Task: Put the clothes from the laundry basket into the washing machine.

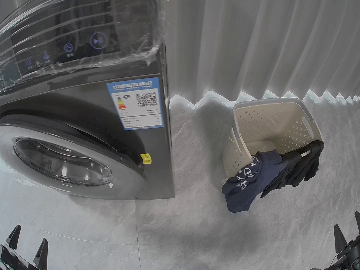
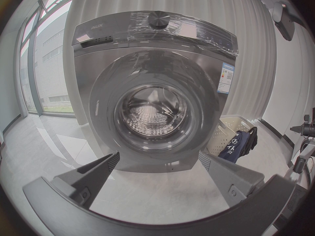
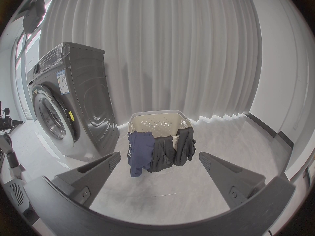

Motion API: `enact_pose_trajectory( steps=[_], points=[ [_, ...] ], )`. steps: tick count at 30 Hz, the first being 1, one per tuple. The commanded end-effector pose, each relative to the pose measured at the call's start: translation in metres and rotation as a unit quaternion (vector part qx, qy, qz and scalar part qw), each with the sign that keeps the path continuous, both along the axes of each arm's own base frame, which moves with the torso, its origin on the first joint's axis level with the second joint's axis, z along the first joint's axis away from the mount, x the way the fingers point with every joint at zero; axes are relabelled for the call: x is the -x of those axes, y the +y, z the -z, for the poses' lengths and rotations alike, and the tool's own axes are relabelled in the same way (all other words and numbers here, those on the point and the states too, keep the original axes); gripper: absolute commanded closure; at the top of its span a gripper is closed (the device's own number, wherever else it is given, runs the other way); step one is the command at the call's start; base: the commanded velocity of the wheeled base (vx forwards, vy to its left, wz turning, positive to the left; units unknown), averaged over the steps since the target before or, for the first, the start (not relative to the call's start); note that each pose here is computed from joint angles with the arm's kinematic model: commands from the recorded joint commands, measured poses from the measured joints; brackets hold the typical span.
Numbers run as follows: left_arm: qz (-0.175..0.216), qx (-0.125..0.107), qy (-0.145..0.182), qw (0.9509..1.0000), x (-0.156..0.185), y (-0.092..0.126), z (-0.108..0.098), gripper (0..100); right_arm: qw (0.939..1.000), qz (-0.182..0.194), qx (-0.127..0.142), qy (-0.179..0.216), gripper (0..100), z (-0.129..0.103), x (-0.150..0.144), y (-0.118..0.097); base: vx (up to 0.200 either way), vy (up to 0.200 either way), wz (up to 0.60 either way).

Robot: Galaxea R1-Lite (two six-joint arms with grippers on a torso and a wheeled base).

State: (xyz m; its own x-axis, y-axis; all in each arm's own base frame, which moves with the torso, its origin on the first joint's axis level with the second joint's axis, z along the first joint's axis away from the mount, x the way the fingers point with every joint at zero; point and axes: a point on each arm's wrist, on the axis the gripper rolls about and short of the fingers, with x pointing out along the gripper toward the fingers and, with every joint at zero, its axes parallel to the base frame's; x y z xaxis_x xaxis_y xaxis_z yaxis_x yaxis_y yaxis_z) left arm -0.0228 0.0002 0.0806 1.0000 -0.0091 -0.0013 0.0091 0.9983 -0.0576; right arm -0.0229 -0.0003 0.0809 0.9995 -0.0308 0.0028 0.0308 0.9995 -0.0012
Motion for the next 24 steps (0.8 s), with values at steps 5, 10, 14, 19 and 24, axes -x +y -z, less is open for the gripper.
enact_pose_trajectory(
  steps=[5, 10, 14, 19, 24],
  points=[
    [0.0, 0.0, 0.002, 1.0, -0.0003, 0.0, 0.0048, 0, 1.0, 0.0, 0.0, 0.001, 0, 0.0052, -0.0001, 0.0, -0.04, 0.0, 0.0],
    [0.0, 0.0, 0.002, 1.0, -0.0003, 0.0, 0.0048, 0, 1.0, 0.0, 0.0, 0.001, 0, 0.0052, -0.0001, 0.0, -0.2, 0.0, 0.0],
    [-0.001, 0.0, 0.002, 1.0, -0.0003, 0.0, 0.0048, 0, 1.0, 0.0, 0.0, 0.001, 0, 0.0052, -0.0001, 0.0, -0.2, 0.0, 0.0],
    [-0.001, 0.0, 0.002, 1.0, -0.0003, 0.0, 0.0048, 0, 1.0, 0.0, 0.0, 0.001, 0, 0.0052, -0.0001, 0.0, -0.08, 0.0, 0.0],
    [0.0, 0.0, 0.003, 1.0, -0.0003, 0.0, 0.0049, 0, 1.0, 0.0, 0.0, 0.001, 0, 0.0052, -0.0001, 0.0, 0.0, 0.12, 0.0]
  ],
)
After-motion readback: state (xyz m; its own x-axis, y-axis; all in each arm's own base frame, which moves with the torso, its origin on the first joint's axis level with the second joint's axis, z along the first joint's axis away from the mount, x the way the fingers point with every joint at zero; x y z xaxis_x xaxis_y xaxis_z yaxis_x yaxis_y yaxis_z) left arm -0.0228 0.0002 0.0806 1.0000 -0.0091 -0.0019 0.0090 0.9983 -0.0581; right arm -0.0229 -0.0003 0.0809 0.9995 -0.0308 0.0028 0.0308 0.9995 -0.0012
